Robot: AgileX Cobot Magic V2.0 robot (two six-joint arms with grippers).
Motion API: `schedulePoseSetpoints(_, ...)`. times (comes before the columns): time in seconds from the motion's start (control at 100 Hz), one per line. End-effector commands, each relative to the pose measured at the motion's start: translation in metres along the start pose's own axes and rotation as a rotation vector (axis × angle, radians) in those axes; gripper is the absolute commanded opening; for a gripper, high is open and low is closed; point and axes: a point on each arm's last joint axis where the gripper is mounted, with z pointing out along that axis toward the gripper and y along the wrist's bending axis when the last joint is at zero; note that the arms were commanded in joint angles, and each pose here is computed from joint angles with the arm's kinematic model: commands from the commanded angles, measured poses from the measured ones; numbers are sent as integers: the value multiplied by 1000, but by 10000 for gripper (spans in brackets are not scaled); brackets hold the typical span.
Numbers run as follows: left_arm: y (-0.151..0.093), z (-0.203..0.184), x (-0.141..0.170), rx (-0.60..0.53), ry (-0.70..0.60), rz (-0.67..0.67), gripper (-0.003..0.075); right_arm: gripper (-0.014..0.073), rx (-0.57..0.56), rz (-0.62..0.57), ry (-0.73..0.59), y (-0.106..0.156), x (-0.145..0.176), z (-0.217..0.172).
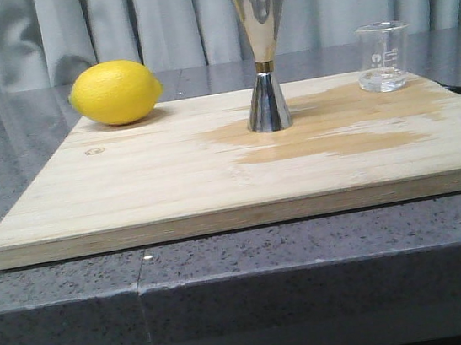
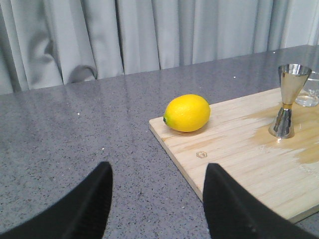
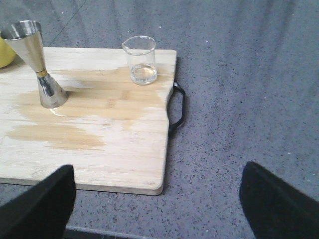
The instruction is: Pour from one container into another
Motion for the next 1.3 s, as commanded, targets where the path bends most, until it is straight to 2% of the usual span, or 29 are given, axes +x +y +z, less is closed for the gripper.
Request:
schedulePoseSetpoints(0.0,-1,0,-16,8,-102,-17,366,592,10,-7,-107,-1,-13,-3)
schedulePoseSetpoints(0.05,-1,0,-16,8,-102,-17,363,556,10,-7,-107,-1,-13,-3)
schedulePoseSetpoints(0.12,-1,0,-16,8,-102,-17,333,452,10,-7,-107,-1,-13,-3)
schedulePoseSetpoints(0.21,-1,0,-16,8,-102,-17,260,270,10,-7,-107,-1,-13,-3)
schedulePoseSetpoints(0.31,-1,0,-16,8,-102,-17,173,122,10,-7,-107,-1,-13,-3)
schedulePoseSetpoints(0.43,-1,0,-16,8,-102,-17,82,-3,10,-7,-107,-1,-13,-3)
schedulePoseSetpoints(0.52,-1,0,-16,8,-102,-17,30,-62,10,-7,-107,-1,-13,-3)
schedulePoseSetpoints(0.6,-1,0,-16,8,-102,-17,-20,-75,9,-7,-114,-1,-14,-3)
schedulePoseSetpoints(1.29,0,1,-14,-8,-99,-2,-19,-75,9,-7,-123,0,-14,-3)
